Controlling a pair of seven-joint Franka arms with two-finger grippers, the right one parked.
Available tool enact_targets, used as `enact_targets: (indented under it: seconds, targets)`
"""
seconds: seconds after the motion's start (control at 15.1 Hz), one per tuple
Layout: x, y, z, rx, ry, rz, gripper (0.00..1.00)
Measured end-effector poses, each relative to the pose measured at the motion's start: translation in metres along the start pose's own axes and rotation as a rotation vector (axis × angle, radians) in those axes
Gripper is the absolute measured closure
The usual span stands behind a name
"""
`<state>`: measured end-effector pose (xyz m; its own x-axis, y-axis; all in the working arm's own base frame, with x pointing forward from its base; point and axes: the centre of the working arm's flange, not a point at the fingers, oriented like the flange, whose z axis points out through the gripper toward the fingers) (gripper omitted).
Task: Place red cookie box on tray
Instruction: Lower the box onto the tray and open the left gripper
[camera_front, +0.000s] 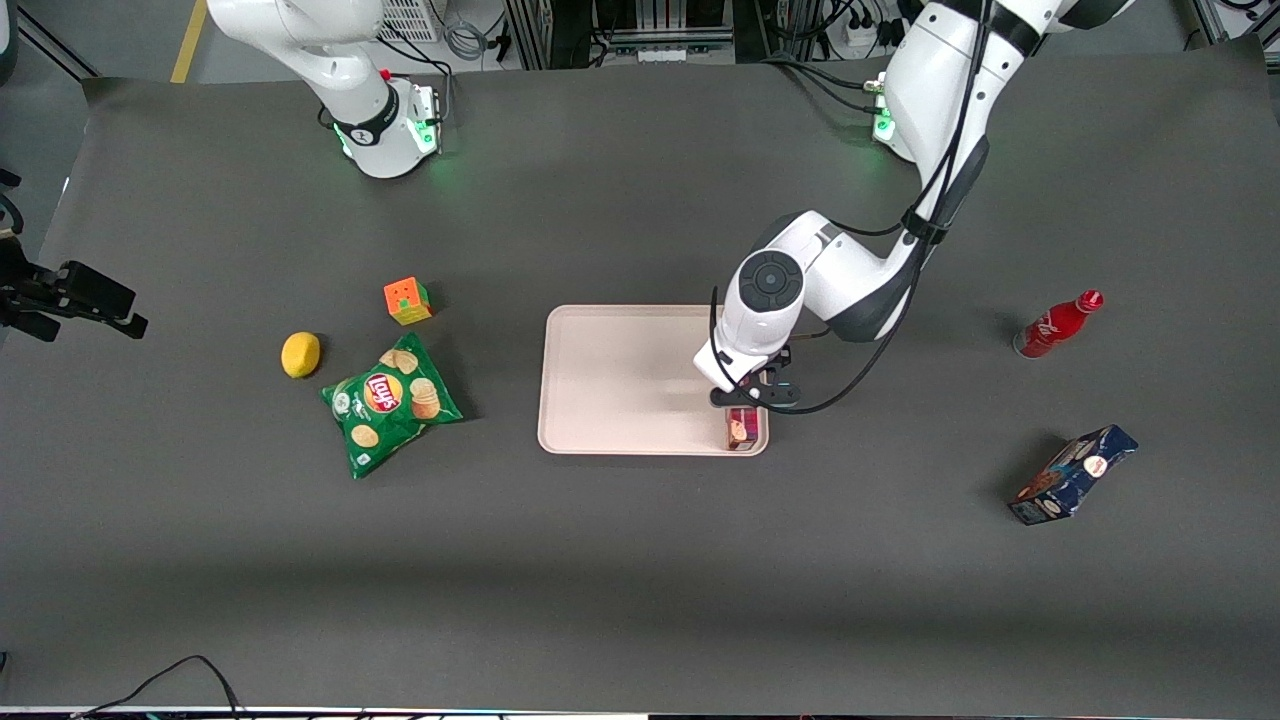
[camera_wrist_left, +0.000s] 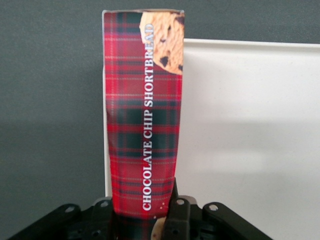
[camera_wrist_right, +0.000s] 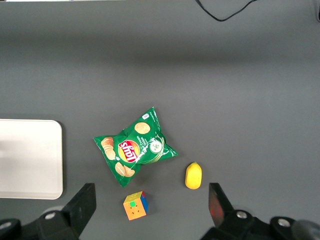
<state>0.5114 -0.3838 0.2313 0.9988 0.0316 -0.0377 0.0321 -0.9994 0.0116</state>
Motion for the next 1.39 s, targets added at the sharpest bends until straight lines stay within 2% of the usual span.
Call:
enact_targets:
  seconds: [0.33, 0.46, 0.53, 0.66, 0.79, 0.92, 0.99, 1.12, 1.19, 1.39]
  targets:
    - [-0.002, 0.001, 0.003, -0.007, 0.005, -0.02, 0.67]
    - [-0.001, 0.003, 0.002, -0.019, 0.015, -0.032, 0.51]
    - [-0.001, 0.004, 0.001, -0.025, 0.022, -0.038, 0.38]
    - [0.0, 0.005, 0.0, -0.032, 0.028, -0.043, 0.21]
    - [0.0, 0.005, 0.0, -0.034, 0.03, -0.045, 0.2]
    - [0.002, 0.006, -0.004, -0.04, 0.038, -0.049, 0.05]
    - [0.006, 0.008, -0.011, -0.049, 0.05, -0.053, 0.01]
    - [0.019, 0.009, -0.039, -0.074, 0.091, -0.066, 0.0]
    - [0.029, 0.007, -0.06, -0.073, 0.108, -0.078, 0.0]
    - [0.055, -0.018, -0.145, -0.04, 0.143, -0.095, 0.0]
